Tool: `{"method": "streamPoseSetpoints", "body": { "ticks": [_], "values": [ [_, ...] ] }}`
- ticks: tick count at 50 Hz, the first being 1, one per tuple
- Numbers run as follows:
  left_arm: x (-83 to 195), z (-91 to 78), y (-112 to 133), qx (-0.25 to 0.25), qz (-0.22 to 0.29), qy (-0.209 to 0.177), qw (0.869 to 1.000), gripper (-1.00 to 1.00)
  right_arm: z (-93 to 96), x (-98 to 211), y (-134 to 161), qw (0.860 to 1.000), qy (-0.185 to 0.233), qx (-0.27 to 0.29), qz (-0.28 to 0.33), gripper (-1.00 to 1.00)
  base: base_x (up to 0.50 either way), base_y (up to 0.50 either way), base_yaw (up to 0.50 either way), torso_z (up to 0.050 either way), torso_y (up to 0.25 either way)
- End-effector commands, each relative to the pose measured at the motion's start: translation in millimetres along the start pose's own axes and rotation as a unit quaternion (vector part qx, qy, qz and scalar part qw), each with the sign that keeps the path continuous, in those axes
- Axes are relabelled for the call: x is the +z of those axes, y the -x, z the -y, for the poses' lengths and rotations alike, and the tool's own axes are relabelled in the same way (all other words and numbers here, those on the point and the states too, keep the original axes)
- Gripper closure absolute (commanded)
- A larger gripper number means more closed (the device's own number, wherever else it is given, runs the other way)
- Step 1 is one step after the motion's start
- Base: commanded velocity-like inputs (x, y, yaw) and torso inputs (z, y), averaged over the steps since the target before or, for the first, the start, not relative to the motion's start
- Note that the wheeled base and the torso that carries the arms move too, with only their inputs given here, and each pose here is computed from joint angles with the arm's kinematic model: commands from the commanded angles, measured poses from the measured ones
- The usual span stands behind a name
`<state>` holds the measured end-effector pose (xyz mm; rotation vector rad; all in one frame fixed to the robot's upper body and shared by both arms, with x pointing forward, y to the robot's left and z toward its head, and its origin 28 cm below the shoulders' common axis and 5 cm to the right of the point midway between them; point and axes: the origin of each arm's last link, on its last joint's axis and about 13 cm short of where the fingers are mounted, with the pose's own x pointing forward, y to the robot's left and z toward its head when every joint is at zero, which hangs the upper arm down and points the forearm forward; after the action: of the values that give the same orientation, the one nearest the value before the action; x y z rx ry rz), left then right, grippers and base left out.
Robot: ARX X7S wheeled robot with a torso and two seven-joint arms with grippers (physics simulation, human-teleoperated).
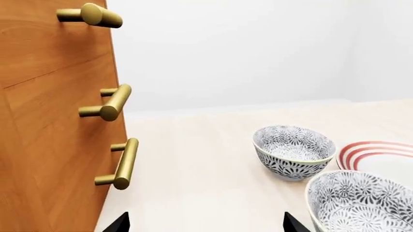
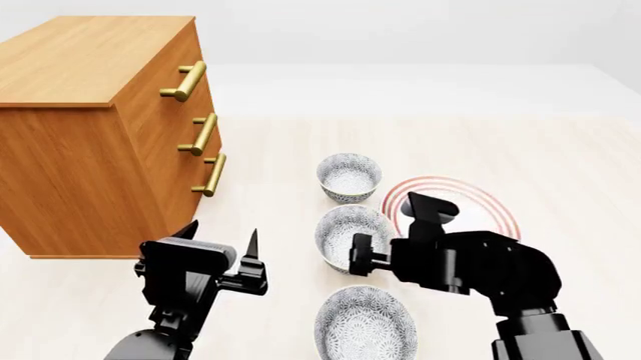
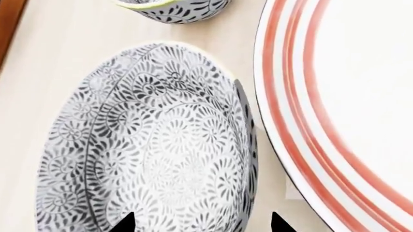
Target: Stack the bowl in the middle on the bowl at the back.
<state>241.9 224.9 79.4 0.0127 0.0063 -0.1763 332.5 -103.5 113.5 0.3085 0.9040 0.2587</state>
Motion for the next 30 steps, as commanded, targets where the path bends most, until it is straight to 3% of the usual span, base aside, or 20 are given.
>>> {"method": "streamPoseSetpoints", "body": {
  "ticks": [1,3,4,30],
  "values": [
    [-0.6,-1.2,-0.9,0.003,-0.001,0.001,1.000,-1.00,0.8,-0.6,-8.2,1.000,0.002,0.000,-0.012,-1.00,0.00,0.00,0.00,0.000,0.000],
    [-0.7,-1.4,-0.9,0.004,-0.001,0.001,1.000,-1.00,1.0,-0.1,-9.1,1.000,0.002,0.000,-0.012,-1.00,0.00,0.00,0.00,0.000,0.000],
    [-0.8,-1.4,-1.0,0.004,-0.001,0.001,1.000,-1.00,1.2,0.2,-9.4,1.000,0.001,0.000,-0.012,1.00,0.00,0.00,0.00,0.000,0.000],
    [0.2,-0.7,-0.2,0.002,0.002,0.006,1.000,-1.00,-16.1,13.8,12.6,0.999,0.031,0.030,0.022,1.00,0.00,0.00,0.00,0.000,0.000]
  ]
}}
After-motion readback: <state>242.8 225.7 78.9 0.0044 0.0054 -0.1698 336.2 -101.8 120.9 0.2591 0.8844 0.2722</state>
